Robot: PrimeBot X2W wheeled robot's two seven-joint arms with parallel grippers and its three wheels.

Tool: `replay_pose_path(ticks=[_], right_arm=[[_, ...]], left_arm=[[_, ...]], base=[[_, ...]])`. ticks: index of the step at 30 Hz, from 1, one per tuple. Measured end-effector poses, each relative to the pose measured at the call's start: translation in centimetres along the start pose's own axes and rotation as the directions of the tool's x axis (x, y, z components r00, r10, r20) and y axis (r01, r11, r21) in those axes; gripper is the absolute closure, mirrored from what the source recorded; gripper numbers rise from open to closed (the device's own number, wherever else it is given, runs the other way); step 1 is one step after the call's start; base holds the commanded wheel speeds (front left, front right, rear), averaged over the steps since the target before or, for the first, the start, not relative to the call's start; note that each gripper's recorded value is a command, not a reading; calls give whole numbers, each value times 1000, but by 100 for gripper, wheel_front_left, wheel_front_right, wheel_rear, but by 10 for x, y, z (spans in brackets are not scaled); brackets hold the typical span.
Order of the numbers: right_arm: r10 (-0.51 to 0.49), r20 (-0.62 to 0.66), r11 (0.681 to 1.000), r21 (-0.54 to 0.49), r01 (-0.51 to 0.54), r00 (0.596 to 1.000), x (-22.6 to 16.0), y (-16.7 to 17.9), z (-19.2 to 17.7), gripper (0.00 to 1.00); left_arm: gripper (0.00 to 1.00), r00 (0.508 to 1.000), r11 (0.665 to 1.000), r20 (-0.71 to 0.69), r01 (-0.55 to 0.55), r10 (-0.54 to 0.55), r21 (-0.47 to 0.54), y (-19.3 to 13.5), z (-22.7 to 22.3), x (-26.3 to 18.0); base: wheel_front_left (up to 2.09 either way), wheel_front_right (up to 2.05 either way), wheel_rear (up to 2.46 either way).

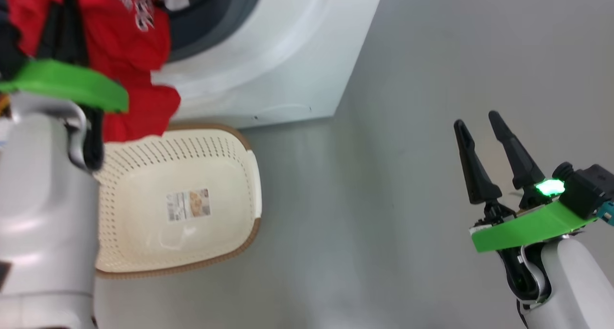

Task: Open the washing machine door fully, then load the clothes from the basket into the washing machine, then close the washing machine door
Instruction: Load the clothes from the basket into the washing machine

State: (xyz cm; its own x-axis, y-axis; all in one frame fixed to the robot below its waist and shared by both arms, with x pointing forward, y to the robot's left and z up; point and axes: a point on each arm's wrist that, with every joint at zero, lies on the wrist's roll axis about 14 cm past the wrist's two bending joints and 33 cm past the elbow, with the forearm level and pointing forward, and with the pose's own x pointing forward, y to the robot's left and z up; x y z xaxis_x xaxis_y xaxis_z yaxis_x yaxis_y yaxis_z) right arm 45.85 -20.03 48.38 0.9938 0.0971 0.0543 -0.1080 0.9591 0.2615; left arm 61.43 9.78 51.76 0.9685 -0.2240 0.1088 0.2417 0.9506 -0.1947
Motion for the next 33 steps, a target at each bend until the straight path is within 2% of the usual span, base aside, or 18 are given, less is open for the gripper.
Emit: replay_pose_path(ticks=[5,20,24,30,32,33], right_arm=[[-30,-25,1000,2,30,999,9,-12,-16,0],[-99,-117,995,-4,99,988,20,-39,-64,0],[-122,-130,993,-17,121,984,18,-48,-69,0],[-152,-157,988,-26,149,976,14,-57,-80,0],[-157,-160,988,-25,155,975,13,-58,-82,0],[-157,-161,988,-25,154,975,13,-58,-82,0]], left_arm=[[100,999,1000,-30,-17,17,-1,12,-19,30],[100,997,1000,-72,-17,16,-10,17,-71,101],[100,1000,1000,-18,11,-11,13,10,-63,120],[100,976,997,208,49,-59,53,-9,-9,136],[100,980,999,193,33,-39,36,-7,-19,135],[96,989,1000,149,19,-22,24,-5,-35,132]], base=[[0,0,0],[0,0,0],[0,0,0],[0,0,0],[0,0,0],[0,0,0]])
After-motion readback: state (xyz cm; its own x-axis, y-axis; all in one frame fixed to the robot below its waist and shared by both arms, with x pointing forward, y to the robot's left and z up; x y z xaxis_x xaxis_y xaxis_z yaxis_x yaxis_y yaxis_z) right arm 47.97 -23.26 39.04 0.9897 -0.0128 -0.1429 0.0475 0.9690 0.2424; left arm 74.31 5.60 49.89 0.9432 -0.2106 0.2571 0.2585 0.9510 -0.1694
